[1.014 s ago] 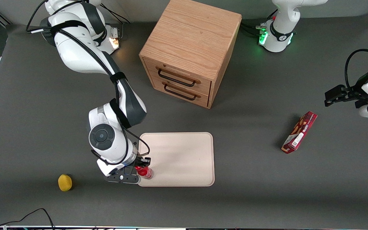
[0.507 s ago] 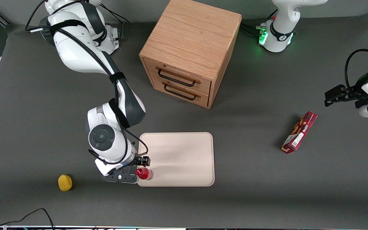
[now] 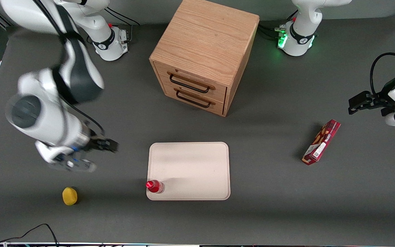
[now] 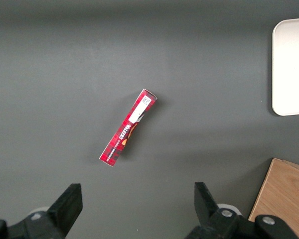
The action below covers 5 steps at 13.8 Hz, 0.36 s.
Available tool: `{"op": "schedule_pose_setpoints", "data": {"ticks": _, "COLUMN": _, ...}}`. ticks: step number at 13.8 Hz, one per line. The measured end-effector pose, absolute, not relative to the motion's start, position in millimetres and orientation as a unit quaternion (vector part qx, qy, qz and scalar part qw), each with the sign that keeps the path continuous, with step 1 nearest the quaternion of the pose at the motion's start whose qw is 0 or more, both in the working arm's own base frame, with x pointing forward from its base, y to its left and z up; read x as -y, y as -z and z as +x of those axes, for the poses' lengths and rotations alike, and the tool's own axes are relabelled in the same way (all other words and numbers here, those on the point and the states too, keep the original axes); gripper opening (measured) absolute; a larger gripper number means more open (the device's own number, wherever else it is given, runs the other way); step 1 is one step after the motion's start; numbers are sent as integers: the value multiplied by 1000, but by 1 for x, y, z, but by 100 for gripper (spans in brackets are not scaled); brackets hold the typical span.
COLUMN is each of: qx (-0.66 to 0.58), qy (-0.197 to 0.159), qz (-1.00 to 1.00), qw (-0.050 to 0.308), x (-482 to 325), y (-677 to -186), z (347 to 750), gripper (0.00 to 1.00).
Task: Place coke bottle on tray
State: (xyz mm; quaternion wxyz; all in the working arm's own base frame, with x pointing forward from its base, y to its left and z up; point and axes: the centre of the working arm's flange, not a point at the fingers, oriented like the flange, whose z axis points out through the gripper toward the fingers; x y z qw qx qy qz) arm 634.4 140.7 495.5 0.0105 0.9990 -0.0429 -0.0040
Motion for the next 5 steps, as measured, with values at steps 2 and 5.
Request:
{"op": "schedule_pose_setpoints", "data": {"ticks": 2, "qx": 43, "qy": 0, "qz": 999, "qw": 3, "x": -95, "y": -531, "z": 584, "gripper": 100}}
{"op": "schedule_pose_setpoints", "data": {"ticks": 5, "qx": 57, "qy": -10, "qz": 998, "qw": 1, "x": -66, "y": -562, "z": 534, "gripper": 100}}
